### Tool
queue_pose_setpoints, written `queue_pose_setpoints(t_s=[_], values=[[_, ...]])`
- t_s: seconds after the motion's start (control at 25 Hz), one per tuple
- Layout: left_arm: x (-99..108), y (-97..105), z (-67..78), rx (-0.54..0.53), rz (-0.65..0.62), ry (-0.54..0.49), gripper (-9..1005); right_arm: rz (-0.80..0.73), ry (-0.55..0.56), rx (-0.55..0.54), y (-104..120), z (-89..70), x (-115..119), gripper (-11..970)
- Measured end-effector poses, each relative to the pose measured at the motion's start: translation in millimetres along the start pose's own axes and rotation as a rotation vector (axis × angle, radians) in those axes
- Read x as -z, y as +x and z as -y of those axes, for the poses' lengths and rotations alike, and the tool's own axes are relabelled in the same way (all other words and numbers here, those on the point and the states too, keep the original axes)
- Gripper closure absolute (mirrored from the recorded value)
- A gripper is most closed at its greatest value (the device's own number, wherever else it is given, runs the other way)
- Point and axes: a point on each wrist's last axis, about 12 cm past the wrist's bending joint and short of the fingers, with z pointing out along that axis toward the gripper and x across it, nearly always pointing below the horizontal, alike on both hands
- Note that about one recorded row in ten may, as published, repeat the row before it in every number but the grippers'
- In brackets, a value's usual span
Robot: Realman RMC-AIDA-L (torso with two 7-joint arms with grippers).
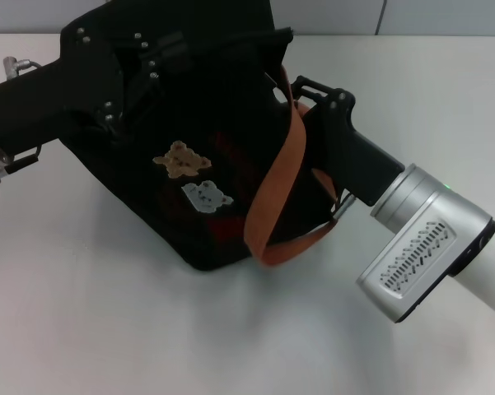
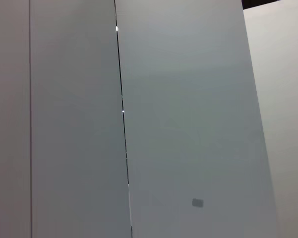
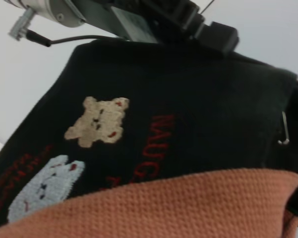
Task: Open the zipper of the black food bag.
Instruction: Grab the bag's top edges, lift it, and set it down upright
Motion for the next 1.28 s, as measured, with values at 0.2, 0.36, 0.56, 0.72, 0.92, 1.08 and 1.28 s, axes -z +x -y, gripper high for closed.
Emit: queue_pose_setpoints(t_s=[0.2, 0.36, 0.56, 0.72, 0.92, 1.08, 1.28], values=[[-0.4, -0.3, 1.4, 0.002, 0.006, 0.01, 977, 0.008, -0.04, 0.008, -2.2, -3.3, -5.5, 553], [0.2, -0.2, 2.1, 0.003, 0.007, 0.012, 977, 0.022, -0.048, 0.003, -5.3, -5.0, -8.1, 553], [1.0, 0.0, 2.4, 0.004, 0.007, 0.009, 977, 0.049, -0.029, -0.005, -9.3, -4.0, -7.9, 554], [1.1, 1.7, 2.8, 0.01, 0.002, 0.005, 977, 0.071, 0.001, -0.036, -12.8, -2.4, -7.0, 554], [3.2, 6.2, 4.6, 0.029, 0.002, -0.003, 977, 0.086, 0.064, -0.126, -13.0, 5.5, -4.0, 554], [5.2, 6.9, 5.0, 0.032, -0.001, -0.008, 977, 0.072, 0.085, -0.157, -9.2, 9.1, -1.0, 554], [7.0, 7.2, 5.2, 0.033, -0.002, -0.015, 977, 0.058, 0.088, -0.162, -6.2, 10.1, 1.1, 553]])
